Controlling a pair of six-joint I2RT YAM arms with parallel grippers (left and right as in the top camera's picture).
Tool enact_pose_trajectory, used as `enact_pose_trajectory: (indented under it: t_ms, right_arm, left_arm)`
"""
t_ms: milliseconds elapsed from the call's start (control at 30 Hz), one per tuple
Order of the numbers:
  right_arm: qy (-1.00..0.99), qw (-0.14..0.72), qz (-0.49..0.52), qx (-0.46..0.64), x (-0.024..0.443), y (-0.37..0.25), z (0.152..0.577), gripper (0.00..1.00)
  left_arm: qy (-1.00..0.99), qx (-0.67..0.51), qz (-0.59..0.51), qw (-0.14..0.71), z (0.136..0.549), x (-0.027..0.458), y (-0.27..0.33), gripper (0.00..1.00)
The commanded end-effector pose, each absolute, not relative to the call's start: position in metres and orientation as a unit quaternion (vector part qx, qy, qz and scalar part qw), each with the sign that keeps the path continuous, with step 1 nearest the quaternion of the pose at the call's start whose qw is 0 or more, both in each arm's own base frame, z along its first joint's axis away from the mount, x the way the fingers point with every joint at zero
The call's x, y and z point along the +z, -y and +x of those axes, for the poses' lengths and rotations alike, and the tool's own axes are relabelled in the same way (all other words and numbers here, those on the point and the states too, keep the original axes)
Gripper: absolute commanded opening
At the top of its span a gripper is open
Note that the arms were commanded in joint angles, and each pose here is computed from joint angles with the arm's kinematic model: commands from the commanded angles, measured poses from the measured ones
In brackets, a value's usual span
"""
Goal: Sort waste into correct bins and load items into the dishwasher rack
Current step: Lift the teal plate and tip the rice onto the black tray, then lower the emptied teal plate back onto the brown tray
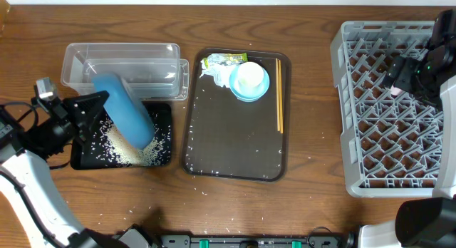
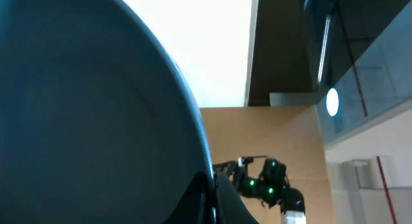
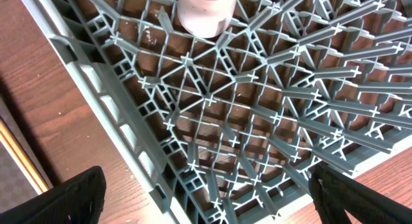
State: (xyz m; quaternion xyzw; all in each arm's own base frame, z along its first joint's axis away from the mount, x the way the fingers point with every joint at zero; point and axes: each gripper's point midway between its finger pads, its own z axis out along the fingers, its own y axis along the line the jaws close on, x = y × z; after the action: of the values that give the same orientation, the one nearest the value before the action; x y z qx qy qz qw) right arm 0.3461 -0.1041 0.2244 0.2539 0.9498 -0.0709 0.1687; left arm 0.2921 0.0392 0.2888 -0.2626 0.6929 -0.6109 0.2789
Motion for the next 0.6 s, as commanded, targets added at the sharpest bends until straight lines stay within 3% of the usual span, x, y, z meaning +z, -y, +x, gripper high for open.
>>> enact_pose_trajectory:
  t_ms: [0, 333, 567]
  right_arm:
    - [-0.95, 0.172, 0.251, -0.075, 0.227, 0.106, 0.347, 0.99]
    - [-0.95, 0.172, 0.251, -0.075, 0.227, 0.106, 0.347, 0.99]
    - [-0.95, 0.172, 0.251, -0.075, 0.227, 0.106, 0.347, 0.99]
  left_arm:
    - [-0.698, -0.622, -0.195, 0.296, 0.276, 0.312, -0.007, 0.06]
    - [-0.854, -0.454, -0.051, 0.248, 0.245, 0.274, 0.093, 0.06]
    - [-0.904, -0.342, 0.036, 0.256, 0.25, 0.251, 0.153, 0.06]
